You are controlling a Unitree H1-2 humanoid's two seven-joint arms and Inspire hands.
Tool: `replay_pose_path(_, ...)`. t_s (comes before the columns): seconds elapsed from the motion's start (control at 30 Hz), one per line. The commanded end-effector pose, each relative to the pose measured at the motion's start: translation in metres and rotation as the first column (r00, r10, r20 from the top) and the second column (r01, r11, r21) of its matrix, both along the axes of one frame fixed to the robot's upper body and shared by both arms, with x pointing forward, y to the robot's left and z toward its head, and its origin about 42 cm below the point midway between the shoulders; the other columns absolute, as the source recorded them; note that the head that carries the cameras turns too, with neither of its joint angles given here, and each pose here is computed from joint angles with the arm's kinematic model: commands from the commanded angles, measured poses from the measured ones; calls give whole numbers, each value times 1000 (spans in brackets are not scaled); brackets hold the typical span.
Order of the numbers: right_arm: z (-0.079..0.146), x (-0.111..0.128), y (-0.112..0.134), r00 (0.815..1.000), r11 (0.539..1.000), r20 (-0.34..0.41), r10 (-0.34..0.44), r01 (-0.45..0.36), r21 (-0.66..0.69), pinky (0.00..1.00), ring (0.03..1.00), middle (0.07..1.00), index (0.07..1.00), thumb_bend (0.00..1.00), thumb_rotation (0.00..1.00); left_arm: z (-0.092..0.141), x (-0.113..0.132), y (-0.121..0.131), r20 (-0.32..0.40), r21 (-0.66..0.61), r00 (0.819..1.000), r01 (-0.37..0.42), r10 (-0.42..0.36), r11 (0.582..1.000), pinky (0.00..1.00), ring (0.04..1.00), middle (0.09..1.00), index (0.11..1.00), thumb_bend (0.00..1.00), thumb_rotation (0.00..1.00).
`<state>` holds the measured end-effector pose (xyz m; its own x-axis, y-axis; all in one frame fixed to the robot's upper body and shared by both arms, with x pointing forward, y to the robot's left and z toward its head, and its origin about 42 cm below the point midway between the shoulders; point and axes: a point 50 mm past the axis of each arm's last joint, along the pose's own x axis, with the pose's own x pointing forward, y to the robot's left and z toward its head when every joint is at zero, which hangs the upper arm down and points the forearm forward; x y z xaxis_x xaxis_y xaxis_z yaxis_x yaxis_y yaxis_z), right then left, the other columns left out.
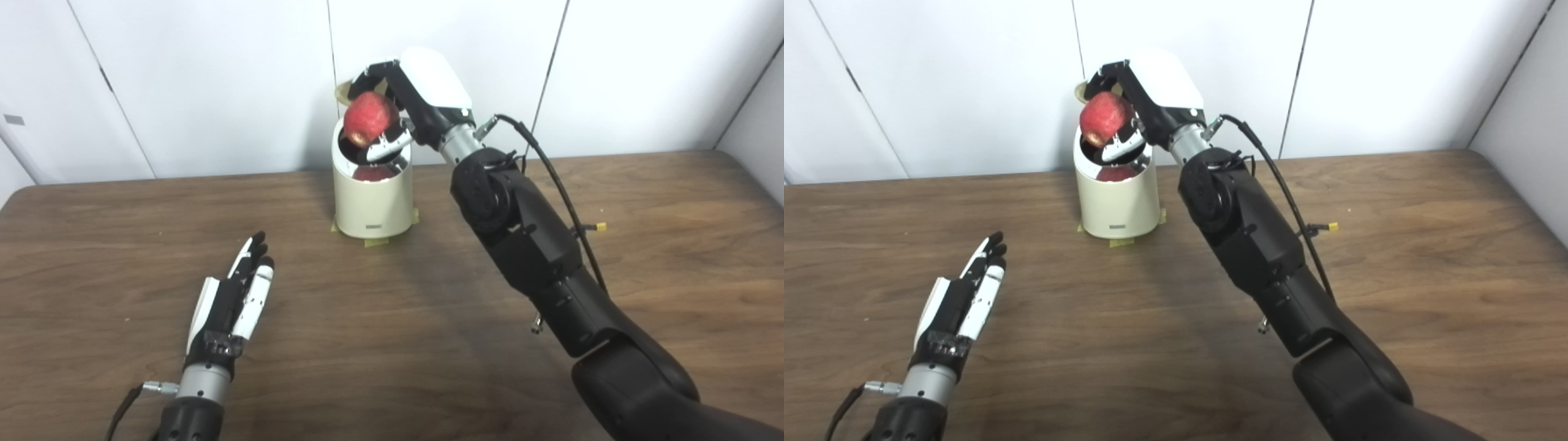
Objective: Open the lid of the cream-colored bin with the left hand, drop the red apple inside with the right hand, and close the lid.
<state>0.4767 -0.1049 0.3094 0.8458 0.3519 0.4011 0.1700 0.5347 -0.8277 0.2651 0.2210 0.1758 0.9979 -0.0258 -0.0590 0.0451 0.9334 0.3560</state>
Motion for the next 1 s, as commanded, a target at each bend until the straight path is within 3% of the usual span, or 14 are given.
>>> replay_pose_path(0.0, 40, 7, 5, 995, 1000, 102, 1, -4, 28, 364, 383, 504, 527, 514, 0, 13, 3, -4, 73, -20, 997, -2, 4, 1000, 963, 976, 965, 999, 348, 949)
replay_pose_path(0.43, 35, 27, 7, 997, 1000, 79, -23, 23, 9, 377, 389, 496, 526, 516, 0, 16, 5, -8, 92, -13, 996, -8, 9, 1000, 966, 968, 958, 1000, 354, 972)
replay_pose_path(0.63, 31, 28, 7, 997, 997, 52, -50, 53, -60, 395, 416, 507, 519, 518, 0, 17, 4, -10, 93, -48, 995, -15, 20, 999, 990, 980, 965, 1000, 363, 962)
replay_pose_path(0.77, 30, 26, 6, 997, 992, 55, -57, 63, -106, 221, 313, 479, 499, 529, 3, 17, 4, -10, 94, -58, 995, -17, 22, 998, 974, 972, 963, 1000, 366, 959)
replay_pose_path(0.8, 29, 26, 6, 997, 991, 58, -60, 66, -119, 226, 317, 478, 495, 530, 4, 17, 4, -10, 96, -60, 995, -16, 22, 998, 973, 973, 965, 1000, 367, 959)
replay_pose_path(0.87, 29, 25, 5, 996, 989, 57, -62, 70, -132, 351, 429, 447, 506, 529, 7, 18, 4, -10, 98, -63, 995, -17, 23, 998, 977, 976, 968, 1000, 366, 960)
replay_pose_path(0.97, 29, 24, 4, 996, 988, 55, -66, 73, -139, 381, 465, 446, 508, 530, 7, 17, 4, -10, 100, -68, 995, -14, 21, 998, 971, 974, 968, 1000, 359, 960)
